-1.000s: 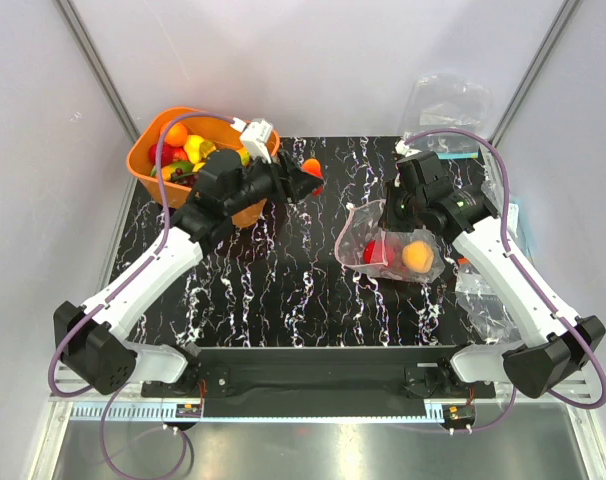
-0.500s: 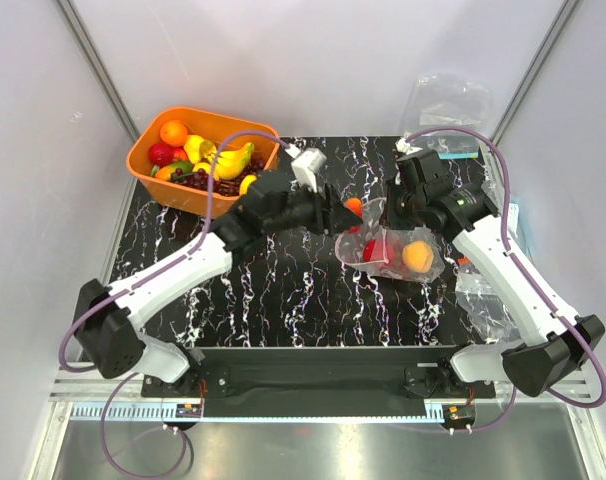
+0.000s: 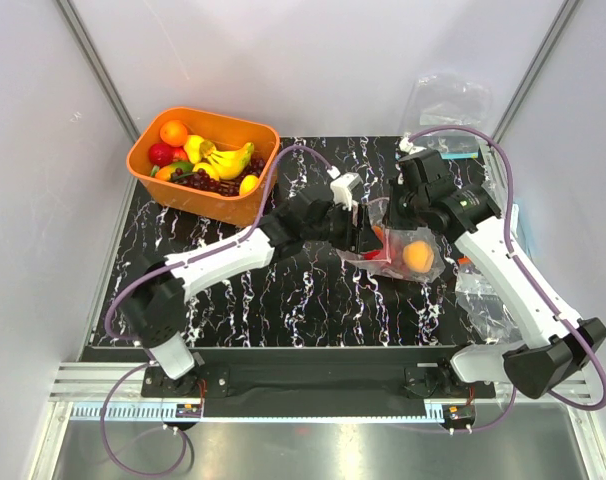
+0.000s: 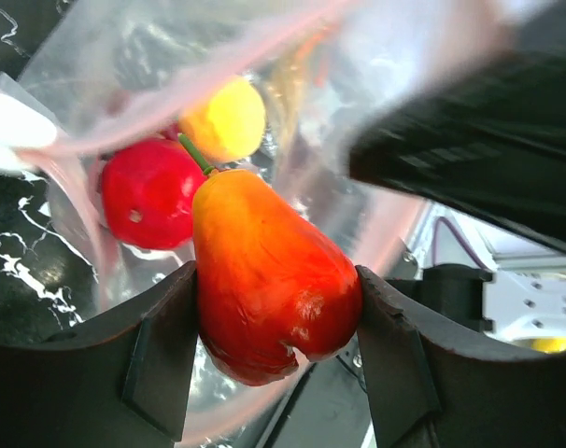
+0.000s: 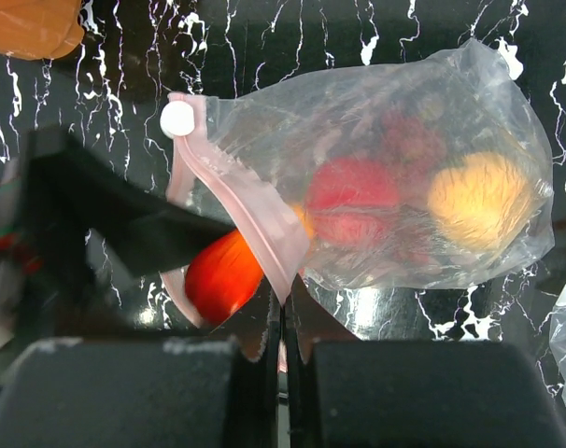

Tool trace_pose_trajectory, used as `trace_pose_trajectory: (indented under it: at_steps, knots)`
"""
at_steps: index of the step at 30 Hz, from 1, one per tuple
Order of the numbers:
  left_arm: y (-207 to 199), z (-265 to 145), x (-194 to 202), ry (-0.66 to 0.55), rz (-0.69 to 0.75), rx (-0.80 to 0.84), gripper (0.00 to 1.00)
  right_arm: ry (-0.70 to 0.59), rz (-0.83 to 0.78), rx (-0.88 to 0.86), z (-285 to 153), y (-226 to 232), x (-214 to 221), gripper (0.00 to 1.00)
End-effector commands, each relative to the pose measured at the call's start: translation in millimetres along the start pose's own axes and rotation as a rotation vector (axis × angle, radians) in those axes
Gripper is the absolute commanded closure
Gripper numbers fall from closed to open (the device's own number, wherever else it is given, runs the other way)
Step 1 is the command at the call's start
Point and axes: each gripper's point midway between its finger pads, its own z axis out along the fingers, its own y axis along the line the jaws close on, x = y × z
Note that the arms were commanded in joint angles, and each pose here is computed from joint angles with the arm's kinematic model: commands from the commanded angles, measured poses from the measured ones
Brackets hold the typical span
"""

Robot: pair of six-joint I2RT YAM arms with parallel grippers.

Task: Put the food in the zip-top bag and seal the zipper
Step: Place the fake fruit in the zipper food storage bag.

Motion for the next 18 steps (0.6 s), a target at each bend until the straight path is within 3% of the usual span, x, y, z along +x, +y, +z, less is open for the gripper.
trace_pose_trajectory:
  at_steps: [1,4,5,6,18]
  knots:
    - [-16,7,-33,-0.086,0.057,0.027,0.4,-0.069,-0.009,-0.041,-23,7,-16,1.0]
    - [-13,12,-38,-0.099,0.059,0.009,0.25,-0.065,-0.014,-0.036,-27,5,-14,1.0]
    - [-15,12,-43,-0.11,0.06,0.011,0.17,-0.059,-0.019,-0.032,-27,4,-13,1.0]
    - [-14,13,-40,-0.093,0.058,0.005,0.02,-0.059,-0.018,-0.017,-29,1,-12,1.0]
    - [-26,-37,-54,-0.106,0.146,-0.068,0.01,-0.075,-0.015,0.043,-34,-13,-10,1.0]
